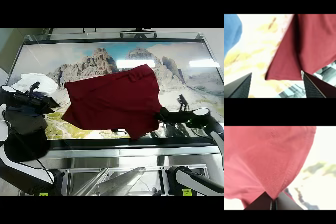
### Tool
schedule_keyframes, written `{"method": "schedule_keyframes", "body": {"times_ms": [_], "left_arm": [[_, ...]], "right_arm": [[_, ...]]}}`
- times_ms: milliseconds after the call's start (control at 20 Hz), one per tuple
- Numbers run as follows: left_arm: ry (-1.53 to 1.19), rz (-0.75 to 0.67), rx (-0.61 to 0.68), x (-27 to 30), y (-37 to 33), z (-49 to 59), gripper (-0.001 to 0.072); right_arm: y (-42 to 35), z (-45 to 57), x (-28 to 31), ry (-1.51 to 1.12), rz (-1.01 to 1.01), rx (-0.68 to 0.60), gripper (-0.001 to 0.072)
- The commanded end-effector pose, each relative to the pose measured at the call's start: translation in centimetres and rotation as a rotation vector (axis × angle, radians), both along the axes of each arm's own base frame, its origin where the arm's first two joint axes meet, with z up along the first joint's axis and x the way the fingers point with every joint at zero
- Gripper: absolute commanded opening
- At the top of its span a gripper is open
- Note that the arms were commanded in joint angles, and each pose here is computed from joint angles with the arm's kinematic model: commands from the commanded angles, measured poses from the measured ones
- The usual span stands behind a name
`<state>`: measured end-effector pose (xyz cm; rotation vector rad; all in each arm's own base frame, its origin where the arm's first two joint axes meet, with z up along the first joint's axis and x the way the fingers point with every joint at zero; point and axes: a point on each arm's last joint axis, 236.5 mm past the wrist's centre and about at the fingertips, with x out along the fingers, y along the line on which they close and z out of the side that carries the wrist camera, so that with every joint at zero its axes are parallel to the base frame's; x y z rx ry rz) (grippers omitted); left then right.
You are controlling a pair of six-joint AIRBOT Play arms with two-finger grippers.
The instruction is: Fold the shirts.
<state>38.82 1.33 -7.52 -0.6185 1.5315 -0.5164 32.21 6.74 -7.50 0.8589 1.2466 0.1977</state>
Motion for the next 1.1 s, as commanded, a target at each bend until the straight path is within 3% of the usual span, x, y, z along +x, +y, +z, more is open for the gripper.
{"method": "schedule_keyframes", "body": {"times_ms": [0,300,350,450,500,550,800,1050], "left_arm": [[0.029,-0.031,-0.013,-0.6,-2.5,-0.8,0.0691],[0.175,-0.159,-0.041,-6.3,-8.5,-4.5,0.0691],[0.186,-0.166,-0.045,-6.7,-8.8,-4.6,0.0625],[0.189,-0.19,-0.061,-6.9,-9.0,-4.0,0.0198],[0.185,-0.205,-0.068,-6.7,-9.0,-3.4,0.0033],[0.177,-0.218,-0.074,-6.4,-8.9,-2.8,-0.0002],[0.022,-0.208,-0.08,-2.7,-9.1,2.4,-0.0002],[-0.456,-0.162,-0.204,0.8,-10.5,21.0,-0.0002]], "right_arm": [[-1.6,1.1,0.1,-0.024,0.012,0.008,0.0028],[-1.2,1.1,0.2,-0.04,0.039,0.0,0.0028],[-1.1,1.1,0.2,-0.042,0.042,-0.001,0.0028],[-1.1,1.1,0.2,-0.044,0.045,-0.002,0.0028],[-1.1,1.1,0.1,-0.044,0.045,-0.002,0.0028],[-1.1,1.1,0.2,-0.044,0.045,-0.002,0.0028],[-1.2,2.2,0.3,-0.073,0.069,0.0,0.0027],[-3.1,15.4,2.5,-0.358,0.095,0.007,0.0027]]}}
